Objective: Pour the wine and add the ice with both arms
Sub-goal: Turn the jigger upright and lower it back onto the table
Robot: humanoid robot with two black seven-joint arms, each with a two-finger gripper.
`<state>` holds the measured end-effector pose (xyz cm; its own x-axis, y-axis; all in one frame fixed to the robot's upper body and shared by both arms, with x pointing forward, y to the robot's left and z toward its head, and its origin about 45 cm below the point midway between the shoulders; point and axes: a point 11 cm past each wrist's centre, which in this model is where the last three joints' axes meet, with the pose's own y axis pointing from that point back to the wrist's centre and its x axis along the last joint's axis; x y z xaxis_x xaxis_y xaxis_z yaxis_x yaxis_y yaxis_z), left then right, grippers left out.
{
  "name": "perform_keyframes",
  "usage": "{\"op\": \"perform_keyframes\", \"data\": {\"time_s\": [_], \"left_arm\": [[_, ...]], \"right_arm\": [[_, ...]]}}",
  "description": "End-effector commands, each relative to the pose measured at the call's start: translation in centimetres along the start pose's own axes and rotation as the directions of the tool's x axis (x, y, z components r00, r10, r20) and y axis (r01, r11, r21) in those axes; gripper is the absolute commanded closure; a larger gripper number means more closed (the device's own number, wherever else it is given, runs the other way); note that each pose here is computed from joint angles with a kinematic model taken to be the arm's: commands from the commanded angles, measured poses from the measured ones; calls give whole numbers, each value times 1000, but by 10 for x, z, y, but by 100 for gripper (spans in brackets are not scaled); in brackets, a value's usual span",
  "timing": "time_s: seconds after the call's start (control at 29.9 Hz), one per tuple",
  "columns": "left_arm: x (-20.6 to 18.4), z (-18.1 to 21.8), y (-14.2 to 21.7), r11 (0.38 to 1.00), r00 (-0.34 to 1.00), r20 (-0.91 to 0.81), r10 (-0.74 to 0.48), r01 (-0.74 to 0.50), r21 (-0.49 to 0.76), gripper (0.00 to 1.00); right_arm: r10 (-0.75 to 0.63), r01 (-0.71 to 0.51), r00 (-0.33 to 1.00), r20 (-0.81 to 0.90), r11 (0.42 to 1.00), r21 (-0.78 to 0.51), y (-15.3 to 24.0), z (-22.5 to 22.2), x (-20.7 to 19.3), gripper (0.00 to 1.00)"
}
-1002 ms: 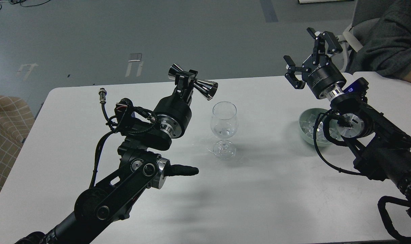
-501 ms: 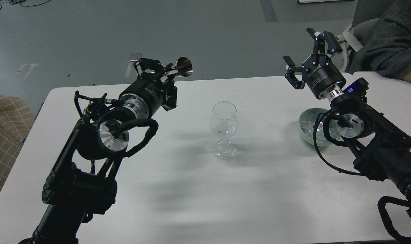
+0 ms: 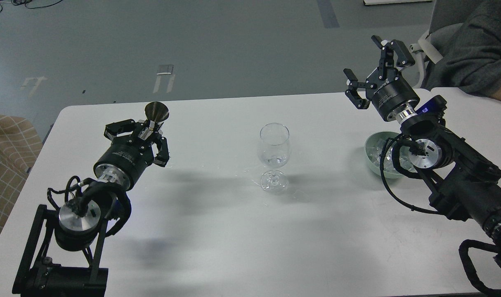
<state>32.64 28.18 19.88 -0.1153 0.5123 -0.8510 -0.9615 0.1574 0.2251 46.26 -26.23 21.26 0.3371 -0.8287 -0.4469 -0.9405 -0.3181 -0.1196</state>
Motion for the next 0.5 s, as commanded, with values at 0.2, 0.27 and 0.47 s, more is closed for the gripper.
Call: {"op": "perform_keyframes", "data": {"time_s": [0.2,0.27,0.47], "left_arm": [[72,2,5,994,994,-69,84,-89,-60,100],[78,1,4,992,992,-74,101,-106,-64,100],[97,-5,6,986,984,-91,154,-159,-56,100]], "right_arm": [[-3,3,1000,6,1000,-4,0,3,-2,0],[-3,3,1000,6,1000,-4,0,3,-2,0],[-3,3,1000,6,1000,-4,0,3,-2,0]]}}
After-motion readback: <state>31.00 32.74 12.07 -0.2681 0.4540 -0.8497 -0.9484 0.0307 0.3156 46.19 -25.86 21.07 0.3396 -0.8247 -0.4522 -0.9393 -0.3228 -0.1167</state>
